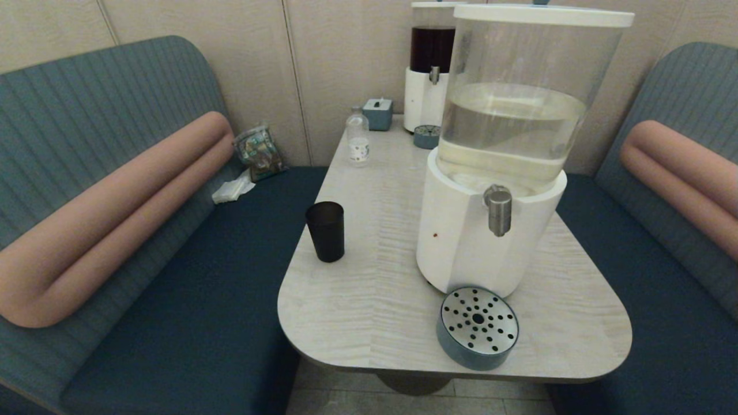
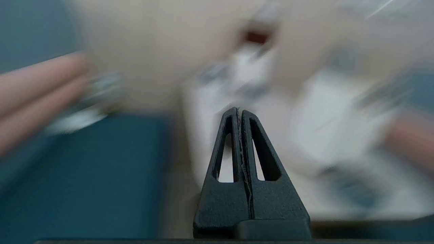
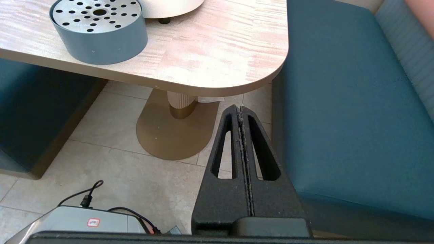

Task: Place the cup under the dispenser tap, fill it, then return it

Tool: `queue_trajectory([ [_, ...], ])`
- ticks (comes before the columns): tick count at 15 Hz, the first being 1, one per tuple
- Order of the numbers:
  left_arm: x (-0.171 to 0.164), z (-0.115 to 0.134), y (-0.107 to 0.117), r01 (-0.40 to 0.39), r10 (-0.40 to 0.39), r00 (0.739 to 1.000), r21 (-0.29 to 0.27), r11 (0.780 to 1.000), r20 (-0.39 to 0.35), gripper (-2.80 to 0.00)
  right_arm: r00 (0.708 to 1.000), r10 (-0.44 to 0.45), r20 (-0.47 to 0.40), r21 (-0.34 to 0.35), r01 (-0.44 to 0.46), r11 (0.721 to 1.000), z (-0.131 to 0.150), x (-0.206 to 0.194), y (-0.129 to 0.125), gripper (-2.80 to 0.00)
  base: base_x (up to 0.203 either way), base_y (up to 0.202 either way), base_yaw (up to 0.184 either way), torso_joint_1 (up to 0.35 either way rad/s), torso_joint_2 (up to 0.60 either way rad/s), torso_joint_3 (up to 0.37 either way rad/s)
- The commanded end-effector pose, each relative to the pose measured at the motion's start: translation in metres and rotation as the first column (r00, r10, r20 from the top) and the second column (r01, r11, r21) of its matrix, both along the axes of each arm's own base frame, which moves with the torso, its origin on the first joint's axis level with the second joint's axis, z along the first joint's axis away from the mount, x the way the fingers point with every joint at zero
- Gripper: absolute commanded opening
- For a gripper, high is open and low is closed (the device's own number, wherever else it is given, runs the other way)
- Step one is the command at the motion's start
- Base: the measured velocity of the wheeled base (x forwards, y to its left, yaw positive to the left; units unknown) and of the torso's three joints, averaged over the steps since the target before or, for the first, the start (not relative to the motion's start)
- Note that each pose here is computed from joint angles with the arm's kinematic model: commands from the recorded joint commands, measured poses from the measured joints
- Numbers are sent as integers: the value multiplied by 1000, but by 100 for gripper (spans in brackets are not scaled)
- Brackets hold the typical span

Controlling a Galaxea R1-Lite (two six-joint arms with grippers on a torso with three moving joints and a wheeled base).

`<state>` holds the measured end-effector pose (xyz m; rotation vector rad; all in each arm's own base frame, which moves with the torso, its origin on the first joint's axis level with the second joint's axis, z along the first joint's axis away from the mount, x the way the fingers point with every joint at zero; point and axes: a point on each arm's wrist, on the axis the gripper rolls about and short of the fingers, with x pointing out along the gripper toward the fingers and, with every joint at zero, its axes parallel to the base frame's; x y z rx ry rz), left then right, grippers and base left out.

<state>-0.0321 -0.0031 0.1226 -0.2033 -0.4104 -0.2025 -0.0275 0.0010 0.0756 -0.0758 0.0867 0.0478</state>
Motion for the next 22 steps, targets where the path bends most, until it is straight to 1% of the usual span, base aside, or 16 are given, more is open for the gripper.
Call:
queue_trajectory([
  [1,4,-15,1,-83,93,992,113,990,-87,-280,1000,1,-1,-2,-1,1000,0,0,0,-280,0,0,0,0,0,0],
  [2,6,-21,2,-114,135,981,145,983,-138,-280,1000,2,0,-2,-2,1000,0,0,0,-280,0,0,0,0,0,0],
  [3,7,-27,2,-150,187,963,187,971,-195,-280,1000,2,-1,0,-2,1000,0,0,0,-280,0,0,0,0,0,0],
  [4,8,-32,3,-186,239,942,226,956,-235,-280,1000,0,-2,-1,0,1000,0,0,0,-280,0,0,0,0,0,0],
  [5,9,-37,4,-192,259,927,250,949,-270,-280,1000,0,0,-2,0,1000,0,0,0,-280,0,0,0,0,0,0],
  [6,9,-39,4,-186,261,919,257,948,-296,-280,1000,2,-2,-1,-2,1000,0,0,0,-280,0,0,0,0,0,0],
  [7,9,-40,4,-183,255,919,247,952,-302,-280,1000,1,0,1,-1,1000,0,0,0,-280,0,0,0,0,0,0],
  [8,9,-42,4,-170,247,915,249,953,-320,-280,1000,2,-1,-2,-2,1000,0,0,0,-280,0,0,0,0,0,0],
  [9,9,-47,3,-148,233,899,245,958,-370,-280,1000,0,-1,0,0,1000,0,0,0,-280,0,0,0,0,0,0],
  [10,8,-47,3,-138,220,892,227,964,-394,-280,1000,1,-1,-2,-1,1000,0,0,0,-280,0,0,0,0,0,0],
  [22,8,-47,3,-145,223,892,219,965,-393,-280,1000,1,-2,1,-1,1000,0,0,0,-280,0,0,0,0,0,0],
])
